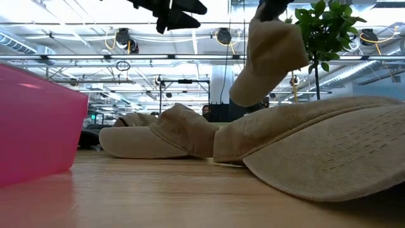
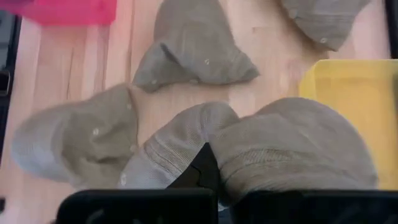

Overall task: Pick & Place hat
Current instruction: Put the brown cap into the yellow bin

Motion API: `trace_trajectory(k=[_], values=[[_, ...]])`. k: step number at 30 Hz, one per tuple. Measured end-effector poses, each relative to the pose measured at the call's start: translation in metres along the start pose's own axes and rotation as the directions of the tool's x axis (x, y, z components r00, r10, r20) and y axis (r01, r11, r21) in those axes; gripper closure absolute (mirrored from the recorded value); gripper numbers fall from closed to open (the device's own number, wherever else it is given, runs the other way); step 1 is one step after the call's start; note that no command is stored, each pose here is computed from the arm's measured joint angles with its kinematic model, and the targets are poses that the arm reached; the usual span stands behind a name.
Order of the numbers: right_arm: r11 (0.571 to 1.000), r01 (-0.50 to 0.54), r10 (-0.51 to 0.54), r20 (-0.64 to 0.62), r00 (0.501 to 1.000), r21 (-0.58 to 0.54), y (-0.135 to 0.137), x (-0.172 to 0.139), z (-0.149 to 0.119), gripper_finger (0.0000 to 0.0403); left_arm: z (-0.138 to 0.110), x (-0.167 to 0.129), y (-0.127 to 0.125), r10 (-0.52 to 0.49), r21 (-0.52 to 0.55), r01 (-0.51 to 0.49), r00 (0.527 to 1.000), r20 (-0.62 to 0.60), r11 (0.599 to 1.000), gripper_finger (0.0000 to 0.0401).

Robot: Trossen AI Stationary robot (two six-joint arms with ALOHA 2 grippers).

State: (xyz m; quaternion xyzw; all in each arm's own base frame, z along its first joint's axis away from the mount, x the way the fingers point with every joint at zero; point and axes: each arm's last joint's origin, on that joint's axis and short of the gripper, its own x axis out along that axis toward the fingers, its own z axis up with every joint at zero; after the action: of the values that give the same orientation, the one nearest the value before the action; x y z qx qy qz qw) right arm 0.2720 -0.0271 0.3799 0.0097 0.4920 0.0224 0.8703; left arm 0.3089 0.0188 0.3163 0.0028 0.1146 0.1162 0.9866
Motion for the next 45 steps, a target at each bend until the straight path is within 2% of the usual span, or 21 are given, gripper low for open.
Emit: trace_trajectory(k=[4,8,15,19,21,26,36,41,45], values=[[0.996,-0.016,0.016,-0.008,1.000,-0.082,0.007,0.004,0.002,0.0402,0.001,0.005,0.007,-0.003,0.009,0.002,1.000,0.027,1.000,0.0126],[0.990,-0.025,0.027,0.017,0.999,-0.140,0.013,0.008,0.007,0.0402,0.011,0.013,0.017,-0.103,-0.039,0.104,0.994,0.017,0.994,0.0126],[0.973,-0.026,0.045,0.077,0.996,-0.229,0.022,0.010,0.014,0.0402,0.032,0.029,0.030,-0.238,0.032,0.241,0.969,-0.070,0.970,0.0125],[0.969,-0.030,0.054,0.089,0.995,-0.245,0.028,0.010,0.015,0.0402,0.040,0.046,0.035,-0.308,0.061,0.318,0.942,-0.134,0.946,0.0125],[0.966,-0.033,0.058,0.092,0.994,-0.255,0.031,0.010,0.016,0.0402,0.050,0.053,0.035,-0.355,0.092,0.366,0.928,-0.112,0.926,0.0125],[0.967,-0.007,0.038,0.120,0.992,-0.254,0.033,0.010,0.018,0.0403,0.049,0.070,0.033,-0.418,0.099,0.443,0.887,-0.198,0.891,0.0125],[0.965,-0.002,0.042,0.149,0.988,-0.263,0.034,0.011,0.022,0.0403,0.039,0.092,0.027,-0.482,0.120,0.514,0.848,-0.220,0.849,0.0125],[0.956,0.013,0.047,0.197,0.979,-0.293,0.036,0.010,0.026,0.0403,0.037,0.092,0.025,-0.500,0.119,0.532,0.837,-0.225,0.838,0.0125],[0.953,-0.026,0.091,0.205,0.974,-0.303,0.037,0.010,0.027,0.0403,0.039,0.093,0.026,-0.480,0.164,0.515,0.851,-0.212,0.841,0.0125]])
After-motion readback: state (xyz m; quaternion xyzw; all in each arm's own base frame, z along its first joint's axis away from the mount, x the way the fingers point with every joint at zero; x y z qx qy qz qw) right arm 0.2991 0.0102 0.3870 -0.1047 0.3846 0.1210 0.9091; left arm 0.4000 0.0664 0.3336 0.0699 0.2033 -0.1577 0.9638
